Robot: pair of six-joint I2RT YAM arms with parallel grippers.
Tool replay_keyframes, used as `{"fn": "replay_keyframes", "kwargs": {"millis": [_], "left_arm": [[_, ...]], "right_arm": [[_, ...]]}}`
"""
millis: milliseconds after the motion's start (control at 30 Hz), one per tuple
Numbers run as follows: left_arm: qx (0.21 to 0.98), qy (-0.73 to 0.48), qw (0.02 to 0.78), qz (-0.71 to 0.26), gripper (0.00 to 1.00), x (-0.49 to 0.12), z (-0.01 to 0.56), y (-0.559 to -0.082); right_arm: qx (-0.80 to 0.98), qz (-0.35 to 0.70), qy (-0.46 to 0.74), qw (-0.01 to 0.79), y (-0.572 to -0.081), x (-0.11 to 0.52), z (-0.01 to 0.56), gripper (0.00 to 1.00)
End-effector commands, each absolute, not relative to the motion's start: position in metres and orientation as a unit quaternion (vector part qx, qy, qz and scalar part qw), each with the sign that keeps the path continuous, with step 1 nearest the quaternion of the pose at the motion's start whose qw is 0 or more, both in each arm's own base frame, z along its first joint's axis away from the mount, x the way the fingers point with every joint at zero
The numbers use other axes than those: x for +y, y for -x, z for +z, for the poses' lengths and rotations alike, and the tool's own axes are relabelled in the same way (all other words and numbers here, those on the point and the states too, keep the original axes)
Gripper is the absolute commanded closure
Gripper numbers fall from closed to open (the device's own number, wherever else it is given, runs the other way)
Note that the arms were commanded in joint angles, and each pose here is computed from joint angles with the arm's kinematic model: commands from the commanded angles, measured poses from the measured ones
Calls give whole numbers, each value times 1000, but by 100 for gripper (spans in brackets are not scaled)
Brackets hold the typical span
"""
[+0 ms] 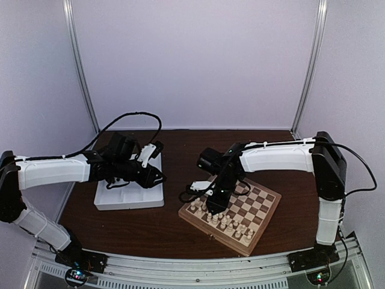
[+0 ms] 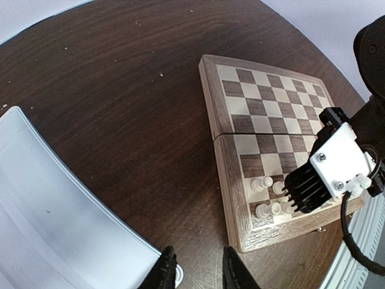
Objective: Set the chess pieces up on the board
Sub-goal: Pick up the chess piece from the chessboard.
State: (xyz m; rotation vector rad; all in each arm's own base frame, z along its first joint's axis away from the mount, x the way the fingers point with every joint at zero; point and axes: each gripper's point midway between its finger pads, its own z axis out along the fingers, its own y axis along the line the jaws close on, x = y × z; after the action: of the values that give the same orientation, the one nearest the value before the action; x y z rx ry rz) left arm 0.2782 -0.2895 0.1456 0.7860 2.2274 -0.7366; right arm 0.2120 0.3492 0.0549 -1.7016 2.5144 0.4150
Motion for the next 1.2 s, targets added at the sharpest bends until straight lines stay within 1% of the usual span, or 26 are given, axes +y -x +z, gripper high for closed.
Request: {"fn": "replay_keyframes", "kwargs": {"millis": [0,533,800,1167], "left_arm": [[846,-294,342,-284,73,-291,149,-286],[848,-295,340,-278,72,-291,149,-288],[849,-296,339,-278,73,-291,149,-288],[848,-296,341,-278,72,-290,149,-288]], "right_arm": [[815,144,559,39,-215,355,57,80],[814,152,560,35,-213,356,57,87],[812,155,561,48,-215,359,63,91],[816,152,551,85,-230,361,74,92]]}}
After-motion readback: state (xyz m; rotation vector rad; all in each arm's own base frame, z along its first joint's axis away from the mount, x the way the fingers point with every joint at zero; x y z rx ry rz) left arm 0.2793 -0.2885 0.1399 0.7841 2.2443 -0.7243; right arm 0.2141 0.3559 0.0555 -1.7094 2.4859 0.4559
